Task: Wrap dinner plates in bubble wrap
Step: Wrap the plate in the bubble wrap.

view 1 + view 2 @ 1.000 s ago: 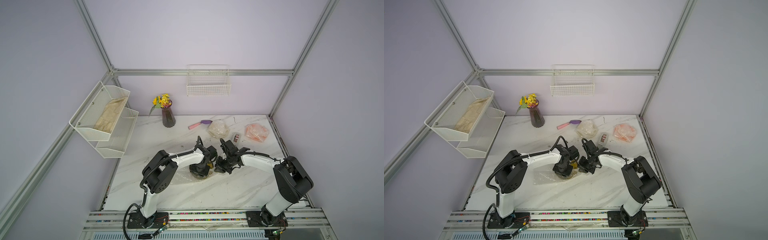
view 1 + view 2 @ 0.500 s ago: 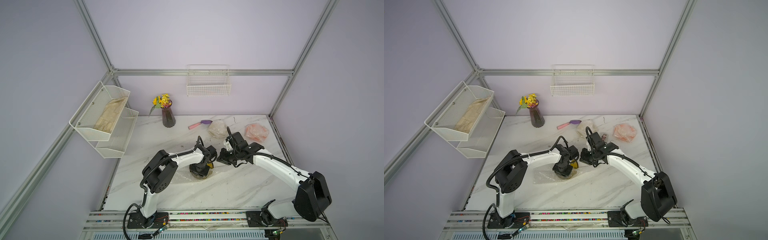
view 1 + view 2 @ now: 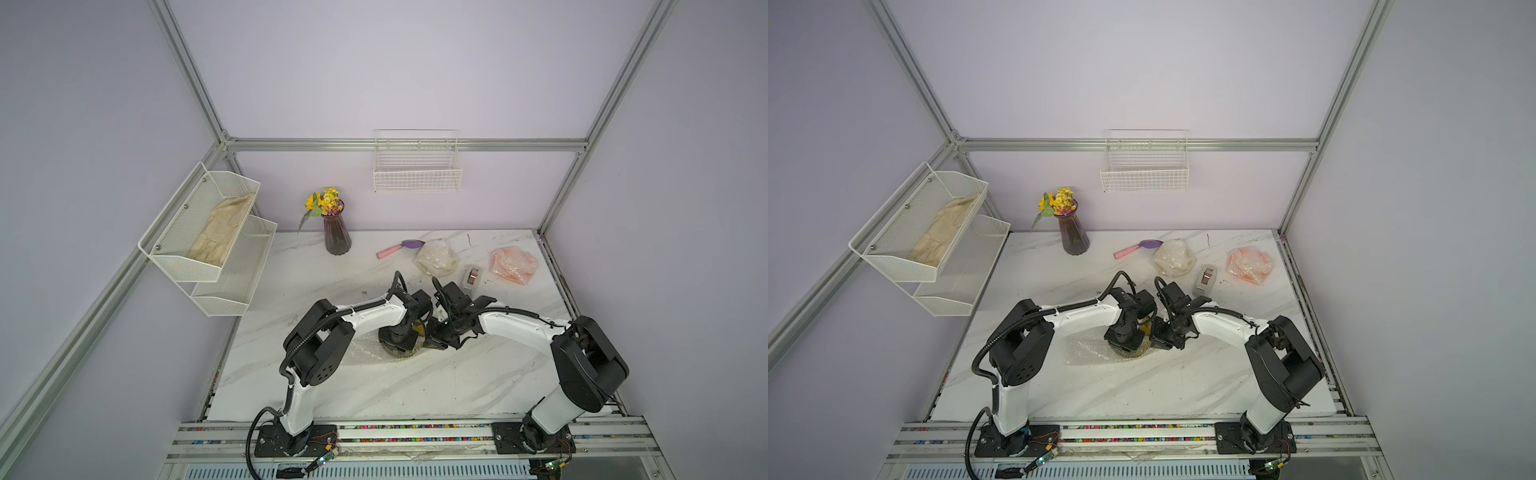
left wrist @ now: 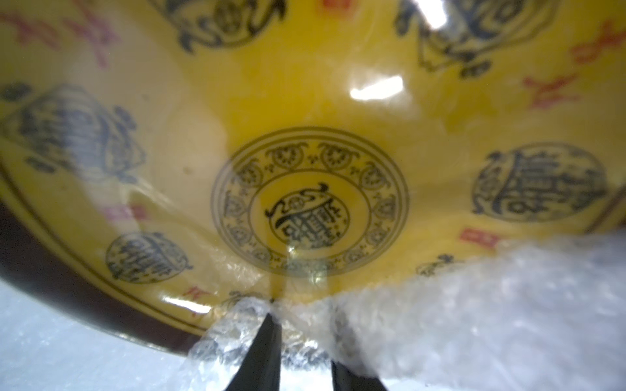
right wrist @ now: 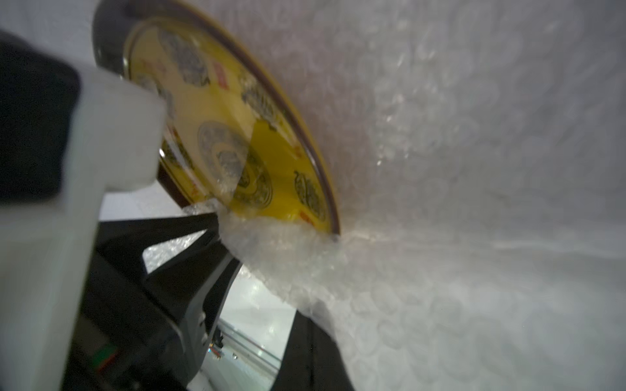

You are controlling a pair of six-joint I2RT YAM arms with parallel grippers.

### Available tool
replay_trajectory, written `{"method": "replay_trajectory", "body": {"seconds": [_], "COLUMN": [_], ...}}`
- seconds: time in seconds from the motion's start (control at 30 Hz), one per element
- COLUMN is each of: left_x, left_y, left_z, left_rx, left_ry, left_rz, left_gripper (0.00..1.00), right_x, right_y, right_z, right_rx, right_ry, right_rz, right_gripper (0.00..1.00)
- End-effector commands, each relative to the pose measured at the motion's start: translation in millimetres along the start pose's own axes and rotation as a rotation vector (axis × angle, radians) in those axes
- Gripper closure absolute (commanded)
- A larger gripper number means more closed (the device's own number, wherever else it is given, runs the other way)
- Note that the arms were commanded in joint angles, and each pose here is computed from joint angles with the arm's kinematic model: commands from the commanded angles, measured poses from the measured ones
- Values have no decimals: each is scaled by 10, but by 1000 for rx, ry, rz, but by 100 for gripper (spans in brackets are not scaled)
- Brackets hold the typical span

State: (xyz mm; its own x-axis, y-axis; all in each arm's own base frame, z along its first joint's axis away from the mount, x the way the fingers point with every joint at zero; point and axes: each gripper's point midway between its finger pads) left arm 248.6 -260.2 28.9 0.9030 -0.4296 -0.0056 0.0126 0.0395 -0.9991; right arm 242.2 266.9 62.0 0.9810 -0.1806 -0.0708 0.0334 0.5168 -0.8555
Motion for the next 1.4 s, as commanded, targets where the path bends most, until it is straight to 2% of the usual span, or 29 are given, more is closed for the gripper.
{"method": "replay_trajectory", "body": {"seconds": [0.0, 0.1, 0.3, 0.4, 0.47, 0.6, 0.83, 0.97, 1.07, 1.13, 1.23, 1.3, 1.37], "left_x": [212, 237, 306, 303, 280, 210, 264, 287, 256, 184, -62, -297, -541], "left_y": [-310, -500, -912, -1020, -995, -757, -419, -441, -516, -570, -582, -510, -395], "left_z": [88, 56, -121, -264, -318, -301, -126, -25, 154, 302, 445, 494, 537], "left_rx": [13, -16, -140, -227, -252, -223, -95, -91, -111, -123, -164, -192, -189], "left_ry": [1, -2, -50, -86, -105, -124, -129, -149, -200, -240, -308, -370, -422], "left_rz": [-114, -144, -208, -207, -189, -136, -125, -126, -125, -123, -88, -35, 21], "left_gripper": [74, 73, 68, 66, 66, 66, 67, 67, 67, 67, 67, 67, 66], "right_x": [344, 476, 530, 569, 605, 675, 691, 455, 175, -37, -448, -726, -910], "right_y": [-112, -154, 21, 71, 79, 91, -141, -381, -542, -613, -628, -514, -377], "right_z": [-179, -210, -304, -394, -409, -451, -270, 108, 148, 181, 179, 96, 42], "right_rx": [-114, -135, -129, -164, -172, -188, -130, 12, 58, 87, 50, -38, -94], "right_ry": [23, 37, 85, 93, 89, 91, 57, -182, -401, -633, -1074, -1365, -1560], "right_rz": [-157, -221, -220, -230, -242, -247, -270, -196, -155, -123, -63, -1, 53], "right_gripper": [100, 100, 100, 100, 100, 100, 100, 85, 76, 72, 63, 55, 51]}}
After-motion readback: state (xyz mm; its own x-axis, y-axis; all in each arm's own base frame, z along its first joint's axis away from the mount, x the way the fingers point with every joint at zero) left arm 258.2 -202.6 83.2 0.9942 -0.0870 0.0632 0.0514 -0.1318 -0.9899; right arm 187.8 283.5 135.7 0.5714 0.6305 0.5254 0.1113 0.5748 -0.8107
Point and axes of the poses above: each gripper's point midway between its finger pads, its own y axis out along the fingers, its own z axis along the line the jaws close on, x = y × z, and after that the axes turned 3 degrees about y, right-handed
